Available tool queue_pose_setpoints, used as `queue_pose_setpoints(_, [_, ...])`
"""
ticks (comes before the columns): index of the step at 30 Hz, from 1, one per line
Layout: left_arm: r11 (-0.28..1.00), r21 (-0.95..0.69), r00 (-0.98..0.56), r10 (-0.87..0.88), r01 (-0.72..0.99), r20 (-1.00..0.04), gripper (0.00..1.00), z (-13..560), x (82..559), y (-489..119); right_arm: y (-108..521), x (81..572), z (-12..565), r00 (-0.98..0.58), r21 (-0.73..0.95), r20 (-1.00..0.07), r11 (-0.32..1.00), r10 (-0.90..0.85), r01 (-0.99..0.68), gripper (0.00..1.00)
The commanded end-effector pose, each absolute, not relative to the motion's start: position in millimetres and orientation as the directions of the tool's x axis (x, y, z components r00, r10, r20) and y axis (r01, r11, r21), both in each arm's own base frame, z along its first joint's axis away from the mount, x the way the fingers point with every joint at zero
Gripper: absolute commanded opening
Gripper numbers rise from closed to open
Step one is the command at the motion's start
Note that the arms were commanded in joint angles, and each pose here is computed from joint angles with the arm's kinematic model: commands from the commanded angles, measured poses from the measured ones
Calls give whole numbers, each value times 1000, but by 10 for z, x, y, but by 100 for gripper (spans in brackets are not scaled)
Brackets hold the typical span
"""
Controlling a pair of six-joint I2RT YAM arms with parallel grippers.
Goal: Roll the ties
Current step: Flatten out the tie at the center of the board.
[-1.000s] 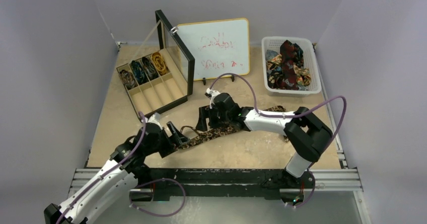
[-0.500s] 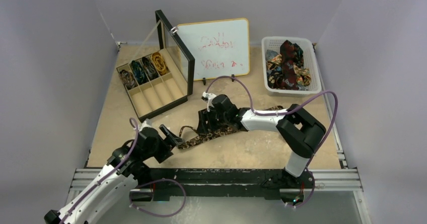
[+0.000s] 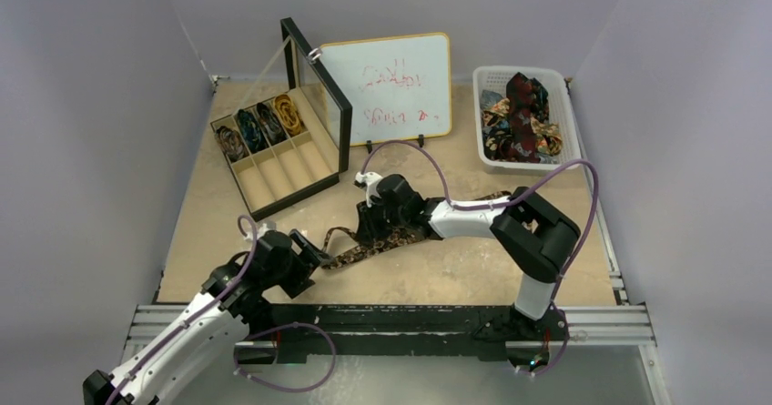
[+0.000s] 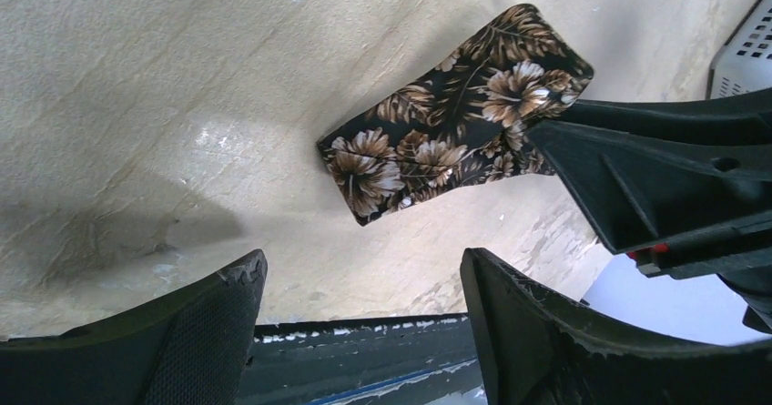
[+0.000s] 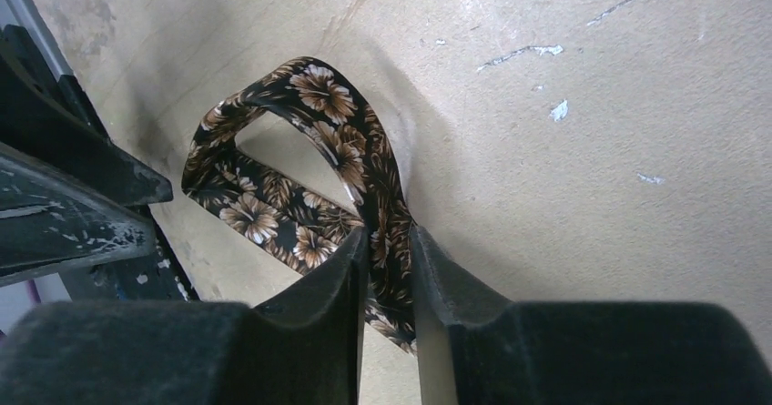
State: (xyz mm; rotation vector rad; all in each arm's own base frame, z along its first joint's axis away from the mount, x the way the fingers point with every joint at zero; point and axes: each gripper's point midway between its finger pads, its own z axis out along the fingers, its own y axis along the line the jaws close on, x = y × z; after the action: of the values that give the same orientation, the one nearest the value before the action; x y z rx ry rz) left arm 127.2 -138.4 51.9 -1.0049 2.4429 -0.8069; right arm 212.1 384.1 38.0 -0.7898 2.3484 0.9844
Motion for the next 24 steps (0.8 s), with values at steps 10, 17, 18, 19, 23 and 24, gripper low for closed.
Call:
queue_pose_setpoints(10, [484, -717, -631, -772, -502, -79, 76, 555, 1418, -1500, 3717, 1854, 416, -640, 438, -673, 497, -370, -749, 0])
queue_pose_setpoints(17, [459, -721, -650, -759, -519, -16, 75, 497, 1321, -1562, 3591, 1784, 284, -639, 399, -663, 538, -390, -743, 0])
queue_pose_setpoints(18, [464, -712, -661, -751, -528, 1, 74, 459, 1281, -1576, 3567, 1791, 264, -643, 393, -662, 553, -385, -735, 0])
queue_pose_setpoints(19, [467, -702, -668, -744, -537, 16, 71, 414, 1246, -1588, 3544, 1804, 255, -650, 391, -662, 568, -374, -724, 0])
queue_pose_setpoints(23, [467, -683, -685, -725, -562, 69, 62, 286, 1164, -1642, 3469, 1814, 176, -688, 398, -642, 619, -339, -677, 0])
queue_pose_setpoints(24, [462, -681, -682, -727, -568, 76, 61, 265, 1162, -1645, 3448, 1805, 145, -698, 401, -634, 630, -332, -664, 0])
